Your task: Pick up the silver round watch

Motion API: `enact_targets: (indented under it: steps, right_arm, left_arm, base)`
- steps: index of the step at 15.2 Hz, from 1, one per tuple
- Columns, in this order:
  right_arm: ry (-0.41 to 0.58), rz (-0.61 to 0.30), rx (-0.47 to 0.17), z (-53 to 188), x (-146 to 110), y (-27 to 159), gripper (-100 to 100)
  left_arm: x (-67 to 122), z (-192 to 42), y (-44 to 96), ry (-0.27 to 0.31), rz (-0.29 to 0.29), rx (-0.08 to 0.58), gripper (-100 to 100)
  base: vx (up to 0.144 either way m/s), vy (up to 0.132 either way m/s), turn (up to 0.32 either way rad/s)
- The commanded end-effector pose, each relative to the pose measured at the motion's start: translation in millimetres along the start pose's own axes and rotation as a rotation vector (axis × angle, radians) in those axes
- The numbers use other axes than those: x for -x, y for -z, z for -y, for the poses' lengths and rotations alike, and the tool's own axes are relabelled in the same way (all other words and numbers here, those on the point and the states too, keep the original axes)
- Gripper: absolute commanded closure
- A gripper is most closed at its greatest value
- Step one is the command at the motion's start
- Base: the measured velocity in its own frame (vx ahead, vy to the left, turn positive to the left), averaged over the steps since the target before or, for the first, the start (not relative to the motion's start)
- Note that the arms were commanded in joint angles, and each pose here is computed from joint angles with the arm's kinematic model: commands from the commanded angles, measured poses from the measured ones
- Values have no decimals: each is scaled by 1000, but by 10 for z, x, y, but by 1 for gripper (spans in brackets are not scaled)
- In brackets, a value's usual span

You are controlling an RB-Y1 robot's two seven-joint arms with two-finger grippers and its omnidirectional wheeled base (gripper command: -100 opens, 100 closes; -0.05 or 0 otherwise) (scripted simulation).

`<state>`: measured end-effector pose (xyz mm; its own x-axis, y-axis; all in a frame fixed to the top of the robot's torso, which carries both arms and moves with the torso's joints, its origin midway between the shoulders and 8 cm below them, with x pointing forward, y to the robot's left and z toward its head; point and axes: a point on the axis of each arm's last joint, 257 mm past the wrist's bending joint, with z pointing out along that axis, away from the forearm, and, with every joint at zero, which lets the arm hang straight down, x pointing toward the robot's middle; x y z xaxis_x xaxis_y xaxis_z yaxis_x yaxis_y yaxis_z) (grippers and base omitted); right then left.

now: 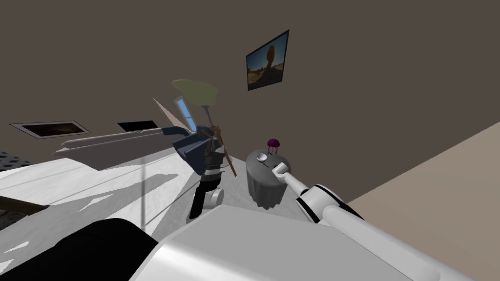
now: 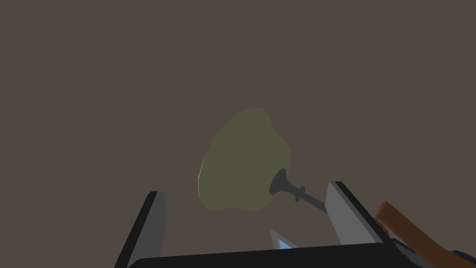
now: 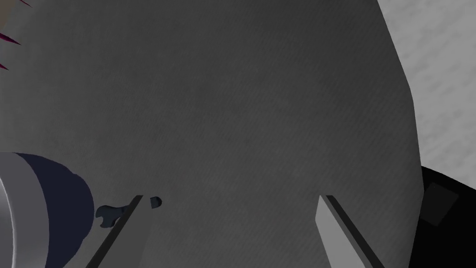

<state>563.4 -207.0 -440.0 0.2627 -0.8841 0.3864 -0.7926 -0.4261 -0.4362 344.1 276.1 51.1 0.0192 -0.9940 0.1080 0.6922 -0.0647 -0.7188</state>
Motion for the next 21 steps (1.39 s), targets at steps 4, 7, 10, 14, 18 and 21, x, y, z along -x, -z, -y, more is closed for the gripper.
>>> enact_targets:
  steps: [4,7,10,14,18,21]
  right_arm:
    - [91,-59,-59,83,-218,-22,-100]
    - [142,-104,-67,114,-327,-11,-100]
    - [193,-135,-97,149,-448,-15,-100]
    - [268,-187,-128,191,-613,-6,-100]
    - [334,-242,-134,241,-731,26,-100]
    - [399,-281,-158,265,-863,39,-100]
  left_arm:
    - [0,0,0,0,0,0,0]
    - [0,0,0,0,0,0,0]
    - [0,0,0,0,0,0,0]
    - [1,0,0,0,0,0,0]
    - [1,0,0,0,0,0,0]
    - [0,0,0,0,0,0,0]
  base:
    - [-11,-1,97]
    - [-12,-2,77]
    - [-9,2,100]
    - [-9,-1,71]
    - [-10,-3,66]
    - [-13,-2,171]
